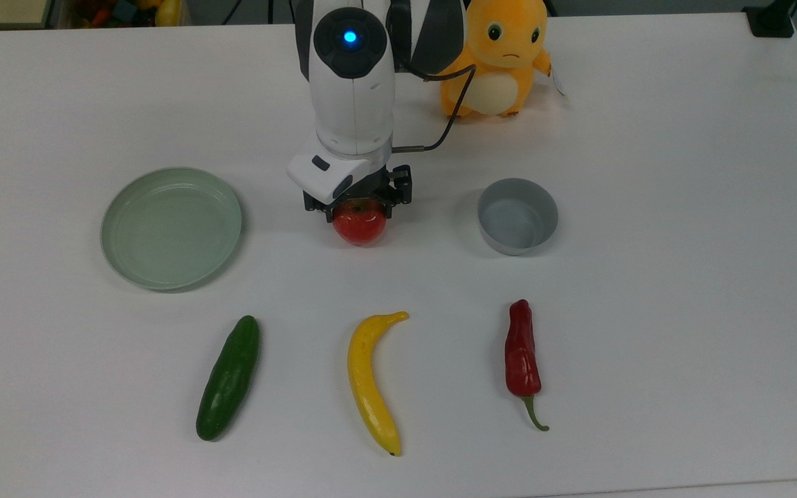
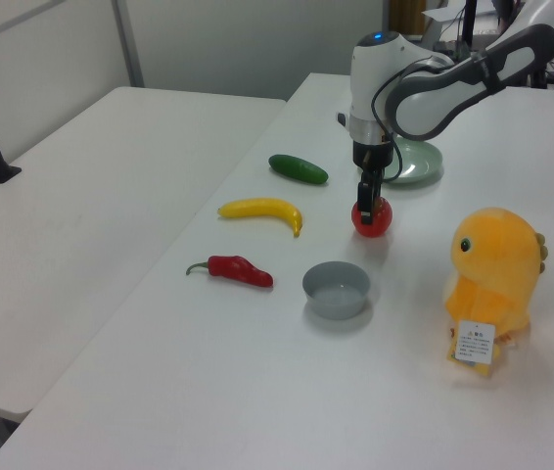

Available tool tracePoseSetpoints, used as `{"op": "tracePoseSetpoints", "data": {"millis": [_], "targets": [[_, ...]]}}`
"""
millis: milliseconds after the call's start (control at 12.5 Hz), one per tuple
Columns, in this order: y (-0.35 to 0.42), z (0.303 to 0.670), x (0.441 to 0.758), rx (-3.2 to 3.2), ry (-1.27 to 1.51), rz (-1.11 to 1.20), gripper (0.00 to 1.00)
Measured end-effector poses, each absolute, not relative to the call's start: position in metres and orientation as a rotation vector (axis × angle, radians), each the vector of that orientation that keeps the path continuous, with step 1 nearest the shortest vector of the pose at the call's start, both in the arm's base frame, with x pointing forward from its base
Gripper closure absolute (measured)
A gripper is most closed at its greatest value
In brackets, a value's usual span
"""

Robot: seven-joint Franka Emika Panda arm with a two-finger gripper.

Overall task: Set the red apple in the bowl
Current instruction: 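Lower the gripper around the red apple and close it, then lift the red apple and carry it toward the grey bowl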

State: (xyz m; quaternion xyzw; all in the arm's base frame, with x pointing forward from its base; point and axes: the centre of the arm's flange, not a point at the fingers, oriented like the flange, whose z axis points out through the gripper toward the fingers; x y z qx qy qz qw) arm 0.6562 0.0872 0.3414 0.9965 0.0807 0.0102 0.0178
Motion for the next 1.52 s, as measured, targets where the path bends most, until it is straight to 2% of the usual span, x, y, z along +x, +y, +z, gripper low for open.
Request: {"op": "tracePoseSetpoints", "data": {"millis": [80,480,720,1199,1519], "targets": [[0.088,0.343,0.656,3.092,0.256,0.035,0.21],[0.085,0.344,0.657,3.093,0.249,0.040,0.22],[0.082,0.359,0.659,3.094,0.242,0.078,0.22],[0.081,0.465,0.639,3.129,0.217,0.233,0.22],[0.105,0.519,0.621,3.180,0.241,0.257,0.22]]}}
